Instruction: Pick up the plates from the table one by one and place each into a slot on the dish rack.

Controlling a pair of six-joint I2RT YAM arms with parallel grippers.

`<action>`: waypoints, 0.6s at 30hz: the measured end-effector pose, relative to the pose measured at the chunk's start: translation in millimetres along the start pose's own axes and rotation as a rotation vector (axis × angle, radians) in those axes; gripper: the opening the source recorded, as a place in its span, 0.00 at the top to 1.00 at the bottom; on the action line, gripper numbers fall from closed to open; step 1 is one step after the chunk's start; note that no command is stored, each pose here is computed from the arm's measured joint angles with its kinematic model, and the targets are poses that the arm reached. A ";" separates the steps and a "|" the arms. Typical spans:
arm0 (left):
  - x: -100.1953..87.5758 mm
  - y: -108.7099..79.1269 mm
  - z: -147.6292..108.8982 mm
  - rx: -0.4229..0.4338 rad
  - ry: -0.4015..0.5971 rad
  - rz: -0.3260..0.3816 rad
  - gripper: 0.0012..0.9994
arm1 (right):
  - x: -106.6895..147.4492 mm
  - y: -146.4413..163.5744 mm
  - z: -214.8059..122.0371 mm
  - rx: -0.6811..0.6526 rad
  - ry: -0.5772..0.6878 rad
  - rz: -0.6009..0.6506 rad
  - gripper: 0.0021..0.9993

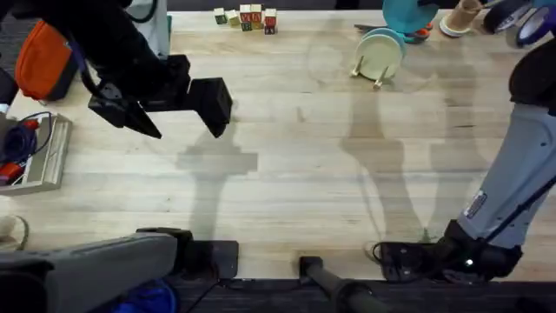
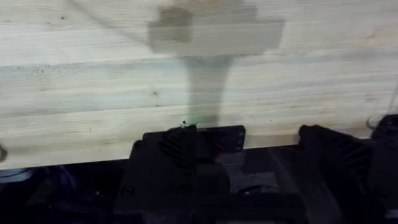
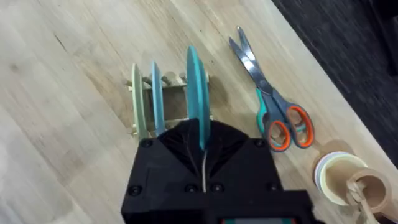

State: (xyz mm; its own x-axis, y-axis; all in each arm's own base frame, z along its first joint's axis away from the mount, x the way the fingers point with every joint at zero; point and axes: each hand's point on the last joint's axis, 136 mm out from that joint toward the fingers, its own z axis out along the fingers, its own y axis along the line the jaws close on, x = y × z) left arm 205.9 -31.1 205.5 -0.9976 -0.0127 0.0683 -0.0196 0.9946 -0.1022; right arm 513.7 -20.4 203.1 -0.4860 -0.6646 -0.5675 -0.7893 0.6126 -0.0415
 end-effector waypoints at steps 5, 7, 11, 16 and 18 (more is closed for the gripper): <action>0.0 0.0 0.0 0.000 0.000 0.000 0.01 | -0.1 0.1 0.1 0.000 0.000 -0.003 0.97; 0.0 0.0 0.0 0.000 0.000 0.000 0.01 | 0.0 0.0 0.0 0.000 0.000 -0.005 0.97; 0.0 0.0 0.0 0.000 0.000 0.000 0.00 | -0.1 0.0 0.0 0.000 0.000 -0.006 0.97; 0.0 0.0 0.0 0.000 0.000 0.000 0.01 | 0.0 0.0 0.0 0.000 0.000 -0.006 0.97; 0.0 0.0 0.0 0.000 0.000 0.000 0.01 | 0.2 -0.1 0.0 0.000 0.001 -0.005 0.97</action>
State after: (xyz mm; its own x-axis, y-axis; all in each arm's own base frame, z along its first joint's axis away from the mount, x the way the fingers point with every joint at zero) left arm 205.9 -31.1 205.5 -0.9976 -0.0127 0.0683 -0.0196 0.9946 -0.1022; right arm 513.7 -20.5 203.0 -0.4819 -0.6683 -0.5667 -0.7918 0.6091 -0.0449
